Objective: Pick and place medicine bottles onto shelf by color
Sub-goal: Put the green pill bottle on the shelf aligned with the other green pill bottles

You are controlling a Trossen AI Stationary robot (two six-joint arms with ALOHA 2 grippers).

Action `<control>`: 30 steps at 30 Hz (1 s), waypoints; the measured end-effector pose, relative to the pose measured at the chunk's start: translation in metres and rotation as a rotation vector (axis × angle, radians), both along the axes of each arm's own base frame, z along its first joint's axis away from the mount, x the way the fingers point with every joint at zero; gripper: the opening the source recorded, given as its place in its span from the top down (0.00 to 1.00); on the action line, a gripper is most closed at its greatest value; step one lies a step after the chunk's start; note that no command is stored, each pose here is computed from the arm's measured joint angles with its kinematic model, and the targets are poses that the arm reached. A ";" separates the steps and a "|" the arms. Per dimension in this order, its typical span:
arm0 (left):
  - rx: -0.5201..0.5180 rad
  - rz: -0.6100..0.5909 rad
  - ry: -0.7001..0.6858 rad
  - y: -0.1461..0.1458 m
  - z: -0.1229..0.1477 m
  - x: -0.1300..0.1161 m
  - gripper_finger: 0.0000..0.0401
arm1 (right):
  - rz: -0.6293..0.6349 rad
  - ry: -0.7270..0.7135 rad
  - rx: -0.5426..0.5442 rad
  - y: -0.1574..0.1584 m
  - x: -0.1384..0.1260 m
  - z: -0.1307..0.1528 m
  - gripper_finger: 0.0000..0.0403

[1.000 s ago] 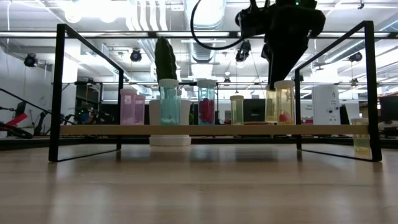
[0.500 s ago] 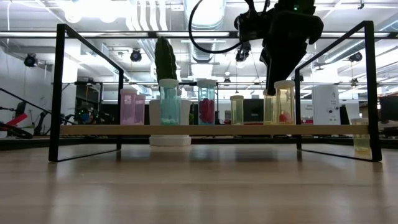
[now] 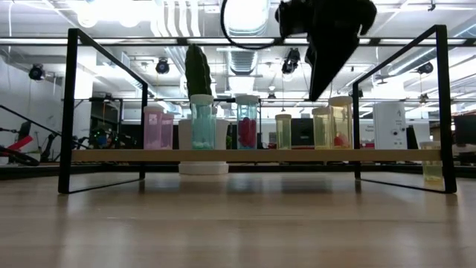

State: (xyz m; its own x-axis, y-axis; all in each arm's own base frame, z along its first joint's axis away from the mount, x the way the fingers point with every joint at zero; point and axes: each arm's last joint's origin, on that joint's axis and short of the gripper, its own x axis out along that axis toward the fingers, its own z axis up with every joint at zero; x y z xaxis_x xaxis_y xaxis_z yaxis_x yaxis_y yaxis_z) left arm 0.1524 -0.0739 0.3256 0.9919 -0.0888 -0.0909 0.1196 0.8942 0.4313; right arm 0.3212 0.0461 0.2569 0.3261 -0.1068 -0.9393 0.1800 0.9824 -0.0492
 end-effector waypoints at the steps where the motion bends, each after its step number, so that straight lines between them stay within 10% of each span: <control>1: 0.000 0.000 0.000 0.000 0.000 0.000 0.62 | 0.000 0.000 0.000 0.000 0.000 0.004 0.53; 7: -0.023 0.001 -0.024 -0.003 0.001 0.005 0.62 | -0.002 -0.094 -0.014 0.009 -0.006 0.035 0.54; 15: -0.191 -0.008 -0.041 -0.018 -0.003 0.026 0.62 | 0.086 -0.390 -0.307 0.060 -0.035 0.050 0.57; 21: -0.470 -0.059 -0.017 -0.042 0.006 0.040 0.62 | 0.310 -0.713 -0.423 0.087 -0.048 0.052 0.59; 30: -0.888 0.168 0.622 -0.069 0.015 0.053 0.62 | 0.479 -1.068 -0.383 0.076 -0.080 0.040 0.63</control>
State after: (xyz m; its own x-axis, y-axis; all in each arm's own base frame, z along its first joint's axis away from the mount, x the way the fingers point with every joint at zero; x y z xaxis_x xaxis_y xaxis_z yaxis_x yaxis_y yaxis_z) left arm 0.2049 -0.1432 0.3410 0.8004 -0.2384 -0.5501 -0.0590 0.8818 -0.4679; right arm 0.2415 0.1224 0.2971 0.9935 0.0250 -0.1115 -0.0676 0.9151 -0.3975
